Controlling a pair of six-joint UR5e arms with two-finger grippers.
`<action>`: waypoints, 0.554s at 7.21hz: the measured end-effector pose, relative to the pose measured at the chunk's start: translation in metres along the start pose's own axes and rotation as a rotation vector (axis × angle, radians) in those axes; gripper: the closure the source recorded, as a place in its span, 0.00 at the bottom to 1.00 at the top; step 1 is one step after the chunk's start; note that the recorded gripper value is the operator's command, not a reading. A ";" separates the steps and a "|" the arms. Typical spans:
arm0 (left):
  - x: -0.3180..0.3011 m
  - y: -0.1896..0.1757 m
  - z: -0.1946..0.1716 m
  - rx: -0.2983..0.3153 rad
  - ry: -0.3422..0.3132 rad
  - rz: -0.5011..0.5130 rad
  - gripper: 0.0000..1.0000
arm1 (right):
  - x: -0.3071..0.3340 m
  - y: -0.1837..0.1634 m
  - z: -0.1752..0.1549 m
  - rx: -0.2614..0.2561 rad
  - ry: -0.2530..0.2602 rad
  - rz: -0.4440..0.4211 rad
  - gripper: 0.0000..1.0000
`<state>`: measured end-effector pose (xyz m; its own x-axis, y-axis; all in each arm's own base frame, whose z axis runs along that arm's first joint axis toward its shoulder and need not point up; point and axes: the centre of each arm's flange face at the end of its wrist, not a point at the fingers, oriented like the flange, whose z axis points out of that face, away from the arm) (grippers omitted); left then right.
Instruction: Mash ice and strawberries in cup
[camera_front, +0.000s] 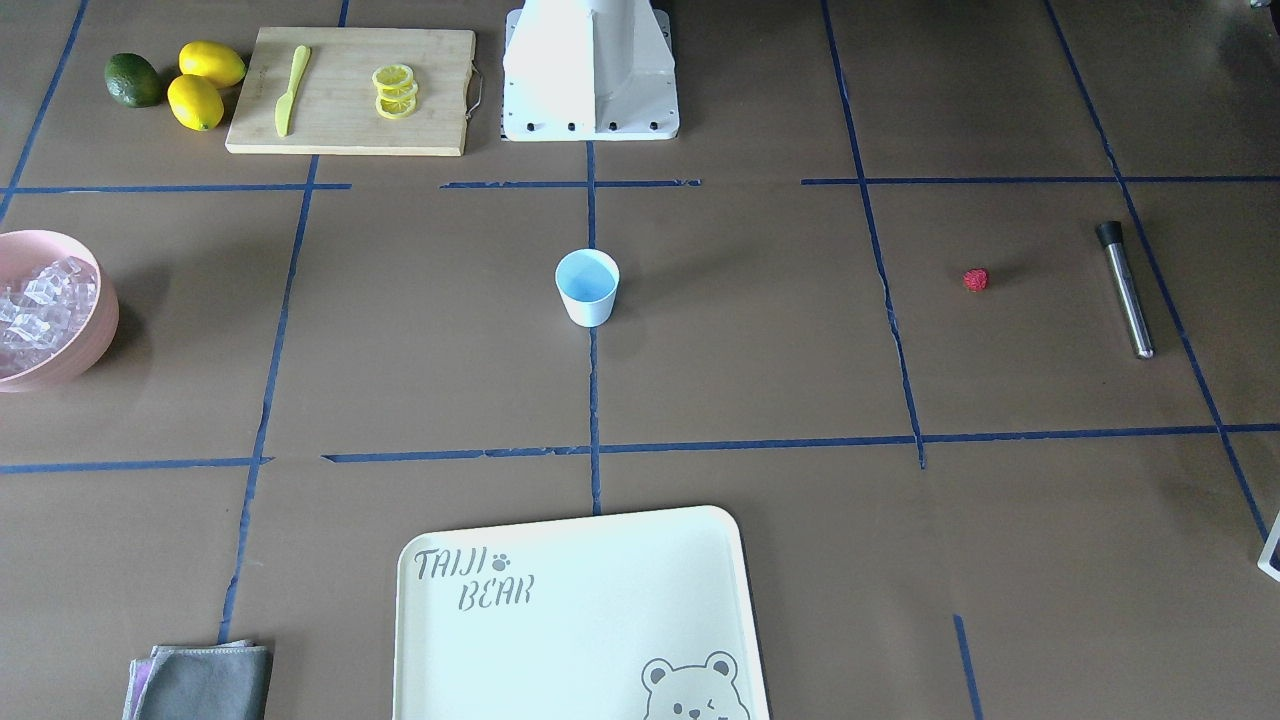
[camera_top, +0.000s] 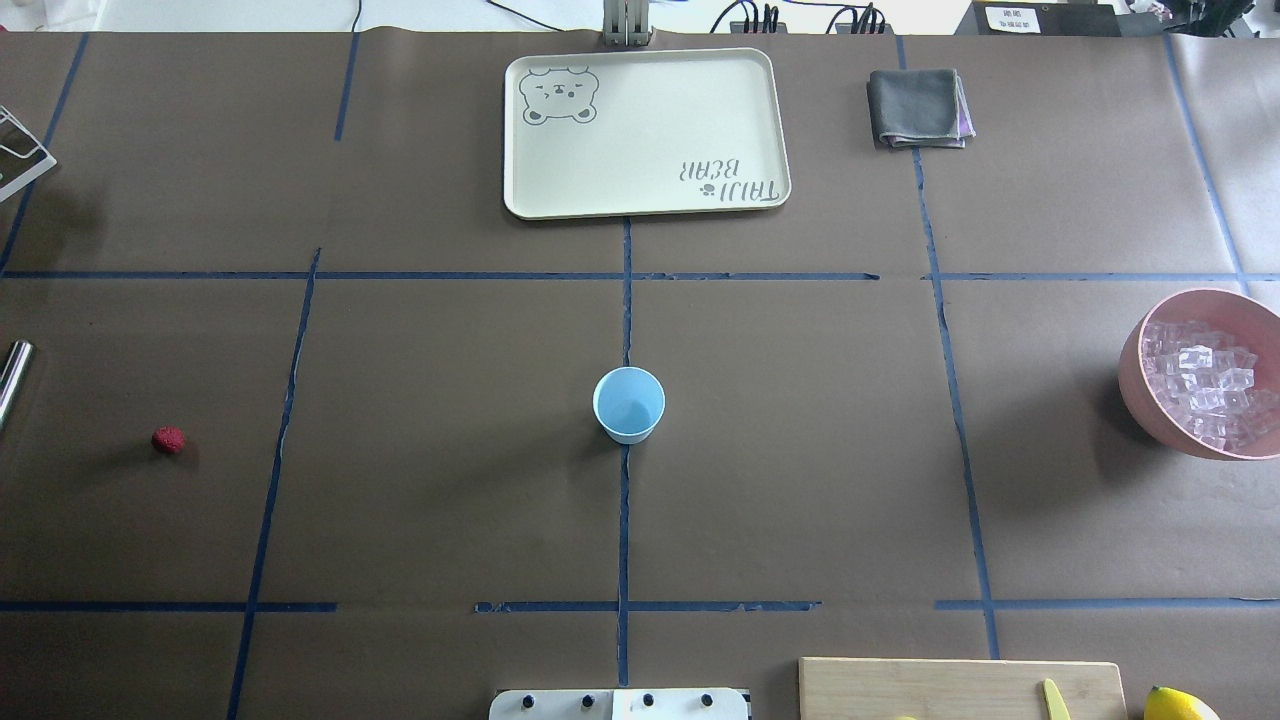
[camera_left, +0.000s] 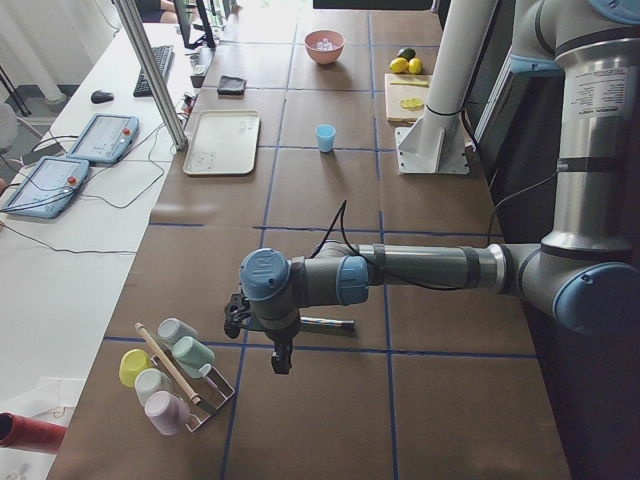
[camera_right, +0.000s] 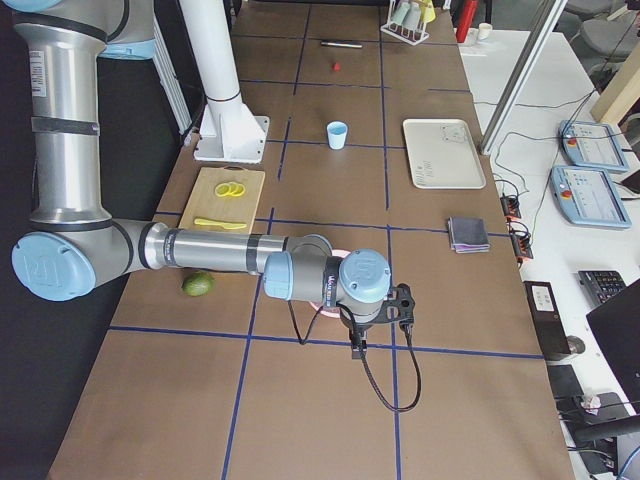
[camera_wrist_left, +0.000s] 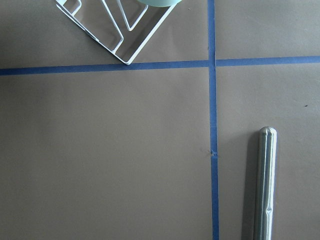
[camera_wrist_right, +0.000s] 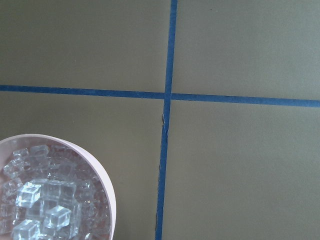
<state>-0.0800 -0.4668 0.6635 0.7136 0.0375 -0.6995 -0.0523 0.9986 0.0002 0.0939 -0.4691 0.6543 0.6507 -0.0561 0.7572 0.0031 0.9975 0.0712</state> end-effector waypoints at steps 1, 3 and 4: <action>0.000 0.000 0.000 0.000 0.000 0.000 0.00 | -0.006 -0.002 -0.003 0.008 0.002 -0.001 0.00; 0.000 0.000 0.000 0.000 0.000 0.000 0.00 | -0.037 -0.005 -0.013 0.027 0.021 0.028 0.01; 0.000 0.000 0.000 0.001 0.000 0.001 0.00 | -0.062 -0.001 -0.013 0.027 0.043 0.052 0.01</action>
<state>-0.0800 -0.4669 0.6631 0.7136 0.0381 -0.6995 -0.0523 0.9986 0.0011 0.0639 -0.4666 0.5990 0.6818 -0.0019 0.7316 -0.0513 0.9974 0.0503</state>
